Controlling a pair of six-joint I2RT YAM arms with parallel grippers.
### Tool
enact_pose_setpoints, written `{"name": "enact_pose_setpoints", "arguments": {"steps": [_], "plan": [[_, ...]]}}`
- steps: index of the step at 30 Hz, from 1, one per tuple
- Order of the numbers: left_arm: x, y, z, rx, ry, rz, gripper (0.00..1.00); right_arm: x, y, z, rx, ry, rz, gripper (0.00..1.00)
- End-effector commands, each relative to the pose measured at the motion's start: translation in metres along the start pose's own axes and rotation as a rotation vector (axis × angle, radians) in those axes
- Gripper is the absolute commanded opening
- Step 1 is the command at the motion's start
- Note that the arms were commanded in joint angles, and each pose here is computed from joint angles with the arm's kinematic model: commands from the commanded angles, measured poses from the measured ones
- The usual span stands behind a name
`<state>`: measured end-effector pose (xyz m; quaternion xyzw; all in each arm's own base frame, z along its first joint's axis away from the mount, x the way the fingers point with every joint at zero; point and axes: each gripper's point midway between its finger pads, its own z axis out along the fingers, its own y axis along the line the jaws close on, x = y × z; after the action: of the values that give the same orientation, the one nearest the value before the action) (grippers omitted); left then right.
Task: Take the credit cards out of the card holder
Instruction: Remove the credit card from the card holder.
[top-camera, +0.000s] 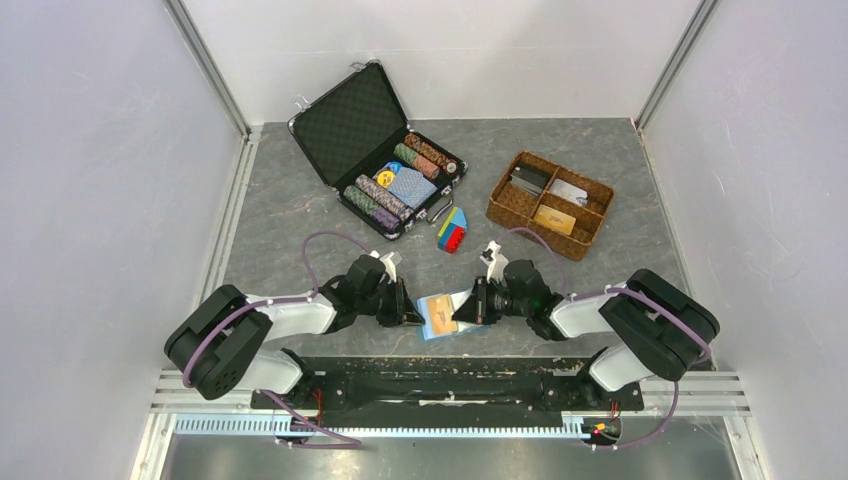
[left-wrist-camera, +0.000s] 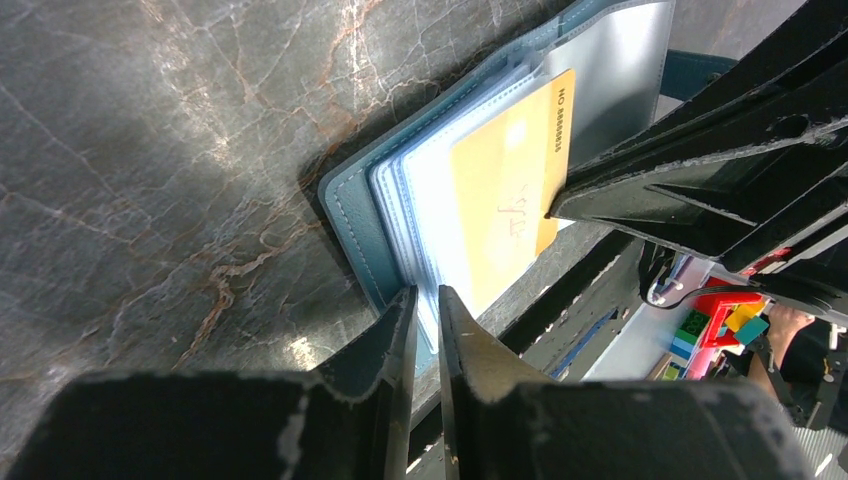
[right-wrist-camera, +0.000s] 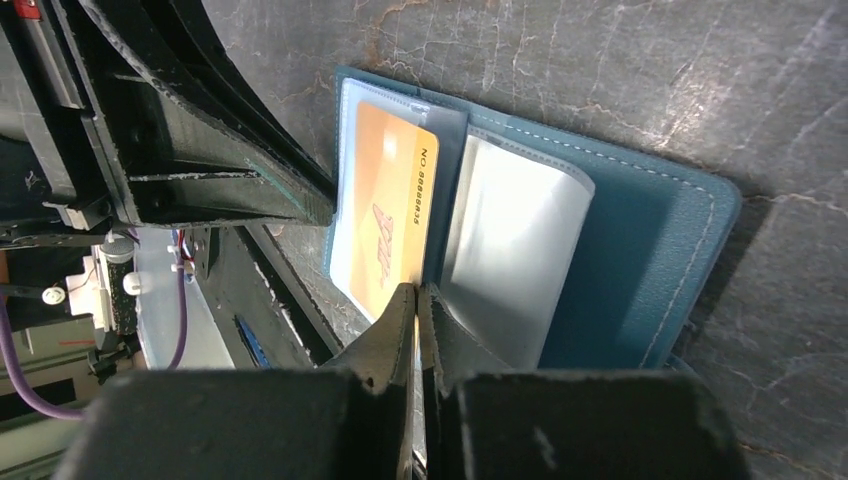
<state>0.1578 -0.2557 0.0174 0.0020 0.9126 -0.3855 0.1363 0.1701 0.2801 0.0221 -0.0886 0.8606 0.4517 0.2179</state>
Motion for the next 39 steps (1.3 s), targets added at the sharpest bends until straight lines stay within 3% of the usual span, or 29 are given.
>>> {"name": "enact_pose_setpoints", "arguments": {"steps": [1, 23, 25, 28, 39], "plan": [[0.011, 0.029, 0.001, -0.108, 0.013, -0.033, 0.22, -0.009, 0.006, -0.006, -0.040, -0.040, -0.023, 0.00], [-0.003, 0.009, -0.006, -0.102, 0.012, -0.002, 0.28, -0.051, -0.007, -0.058, 0.022, -0.150, -0.101, 0.00], [-0.007, -0.001, -0.011, -0.076, 0.002, 0.007, 0.33, -0.054, -0.001, -0.061, -0.004, -0.149, -0.126, 0.00], [-0.013, -0.014, -0.020, -0.063, -0.009, 0.020, 0.48, -0.055, 0.014, -0.065, -0.071, -0.130, -0.181, 0.00], [-0.053, -0.092, -0.086, 0.058, -0.134, 0.235, 0.68, -0.053, 0.052, -0.080, -0.229, -0.091, -0.296, 0.00]]}}
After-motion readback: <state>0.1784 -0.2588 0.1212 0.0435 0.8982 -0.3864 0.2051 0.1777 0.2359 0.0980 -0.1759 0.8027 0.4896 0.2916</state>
